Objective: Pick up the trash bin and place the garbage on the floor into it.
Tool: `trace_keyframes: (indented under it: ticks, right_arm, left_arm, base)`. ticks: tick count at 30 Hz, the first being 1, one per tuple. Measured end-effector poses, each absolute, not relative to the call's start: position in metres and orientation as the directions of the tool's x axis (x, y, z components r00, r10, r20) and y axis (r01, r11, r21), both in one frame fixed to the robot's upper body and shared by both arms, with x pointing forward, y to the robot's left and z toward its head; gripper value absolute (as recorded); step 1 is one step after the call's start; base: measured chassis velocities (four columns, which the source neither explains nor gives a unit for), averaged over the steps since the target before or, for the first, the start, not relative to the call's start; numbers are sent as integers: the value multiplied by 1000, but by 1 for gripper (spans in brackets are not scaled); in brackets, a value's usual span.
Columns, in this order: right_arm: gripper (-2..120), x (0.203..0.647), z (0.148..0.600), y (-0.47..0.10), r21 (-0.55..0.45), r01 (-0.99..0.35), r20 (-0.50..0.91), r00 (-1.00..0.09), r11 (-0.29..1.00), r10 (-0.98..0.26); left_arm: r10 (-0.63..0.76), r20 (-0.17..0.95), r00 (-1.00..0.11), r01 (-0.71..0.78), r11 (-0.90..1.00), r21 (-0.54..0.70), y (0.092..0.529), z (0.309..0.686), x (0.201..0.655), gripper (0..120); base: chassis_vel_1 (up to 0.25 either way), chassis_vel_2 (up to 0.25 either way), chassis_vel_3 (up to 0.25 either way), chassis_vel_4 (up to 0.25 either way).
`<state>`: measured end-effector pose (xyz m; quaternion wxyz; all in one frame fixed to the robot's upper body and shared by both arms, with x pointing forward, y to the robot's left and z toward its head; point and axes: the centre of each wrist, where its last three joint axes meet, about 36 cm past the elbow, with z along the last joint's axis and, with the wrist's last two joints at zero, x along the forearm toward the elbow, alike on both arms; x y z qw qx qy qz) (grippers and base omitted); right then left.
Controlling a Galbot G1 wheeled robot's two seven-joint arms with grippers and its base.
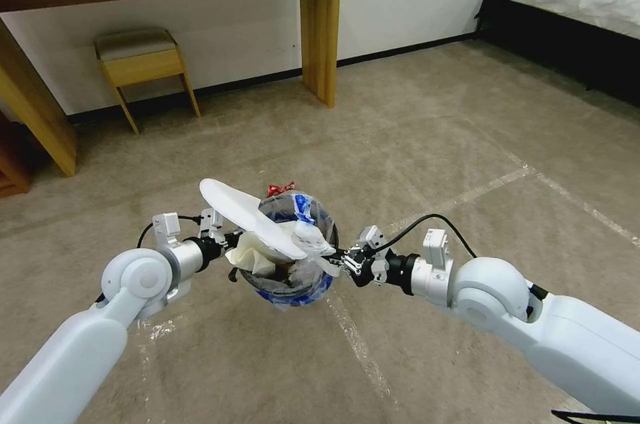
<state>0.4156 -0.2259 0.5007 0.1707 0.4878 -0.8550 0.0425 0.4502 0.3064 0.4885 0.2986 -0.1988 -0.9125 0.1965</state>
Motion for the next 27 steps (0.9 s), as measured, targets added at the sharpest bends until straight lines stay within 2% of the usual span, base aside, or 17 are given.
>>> trace_keyframes:
  ticks: [6, 17, 27]
  right_arm:
    - [0, 420, 493, -223, 84, -837, 334, -488, 541, -806]
    - [0, 432, 507, -215, 110, -833, 279, -497, 542, -822]
    - [0, 441, 485, -208, 125, -823, 287, -504, 554, -814]
  left_arm:
    - [504, 461, -731, 260, 830, -494, 303, 493, 447, 1]
    - [505, 477, -719, 256, 831, -493, 300, 484, 446, 1]
    - [547, 477, -688, 272, 804, -529, 291, 483, 441, 1]
  base:
    - [0, 0, 0, 0]
    - [0, 0, 0, 0]
    - [0, 0, 0, 0]
